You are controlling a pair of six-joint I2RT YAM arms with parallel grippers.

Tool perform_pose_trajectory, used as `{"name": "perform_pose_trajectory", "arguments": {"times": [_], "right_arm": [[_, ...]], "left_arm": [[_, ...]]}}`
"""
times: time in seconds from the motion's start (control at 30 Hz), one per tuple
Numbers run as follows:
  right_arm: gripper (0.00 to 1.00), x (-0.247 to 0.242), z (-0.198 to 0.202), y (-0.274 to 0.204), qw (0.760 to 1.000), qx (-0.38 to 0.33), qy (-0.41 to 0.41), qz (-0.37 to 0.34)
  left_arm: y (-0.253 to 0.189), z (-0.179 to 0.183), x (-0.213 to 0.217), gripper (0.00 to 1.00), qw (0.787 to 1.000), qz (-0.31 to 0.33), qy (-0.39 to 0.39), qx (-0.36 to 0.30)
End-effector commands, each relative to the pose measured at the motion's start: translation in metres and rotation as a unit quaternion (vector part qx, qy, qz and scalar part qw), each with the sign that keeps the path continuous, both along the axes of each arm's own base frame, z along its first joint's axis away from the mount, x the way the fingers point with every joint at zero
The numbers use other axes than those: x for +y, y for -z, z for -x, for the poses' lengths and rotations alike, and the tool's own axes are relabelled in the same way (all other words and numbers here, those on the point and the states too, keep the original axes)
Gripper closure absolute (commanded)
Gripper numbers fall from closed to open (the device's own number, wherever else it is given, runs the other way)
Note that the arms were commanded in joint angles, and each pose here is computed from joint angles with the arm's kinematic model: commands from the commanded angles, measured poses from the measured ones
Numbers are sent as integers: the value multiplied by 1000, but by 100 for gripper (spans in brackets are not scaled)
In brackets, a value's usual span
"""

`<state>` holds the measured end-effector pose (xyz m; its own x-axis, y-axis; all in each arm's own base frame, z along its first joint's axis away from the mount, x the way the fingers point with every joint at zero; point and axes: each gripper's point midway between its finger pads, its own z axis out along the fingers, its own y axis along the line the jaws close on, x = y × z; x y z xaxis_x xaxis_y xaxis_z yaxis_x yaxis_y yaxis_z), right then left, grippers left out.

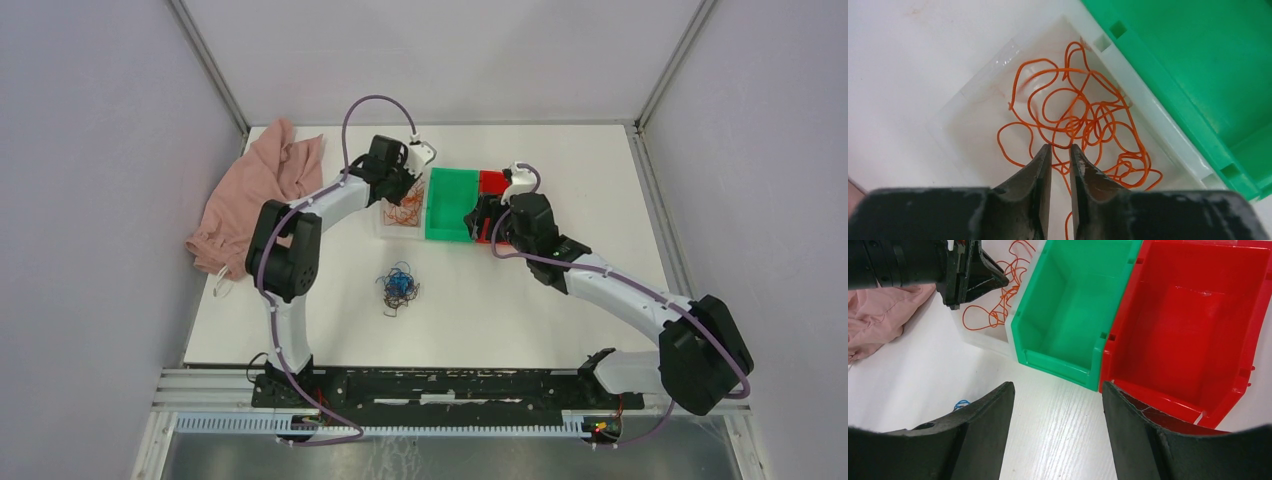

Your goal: Untangle the cables

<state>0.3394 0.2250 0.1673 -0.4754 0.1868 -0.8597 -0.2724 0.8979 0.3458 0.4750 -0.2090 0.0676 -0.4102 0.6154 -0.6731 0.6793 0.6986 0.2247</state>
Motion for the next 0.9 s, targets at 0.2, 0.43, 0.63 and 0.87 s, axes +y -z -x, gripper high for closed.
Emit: {"name": "perform_pose_trajectory", "arguments": {"times": [0.2, 0.43, 0.63, 0.87], "right_arm": [[29, -2, 2, -28, 999, -30, -3, -18], [29, -1, 6, -30, 999, -27, -13, -17], [26, 10, 16, -25, 998, -19, -49, -35], [27, 17, 28, -17, 996, -7, -69, -61]], "left_arm": [[-100, 18, -6, 23, 997, 20, 77, -24], [-124, 58, 7, 21, 994, 8, 106, 2], [-93, 149, 10, 33, 975, 36, 181, 125], [-59, 211, 7, 48, 957, 77, 220, 174]]}}
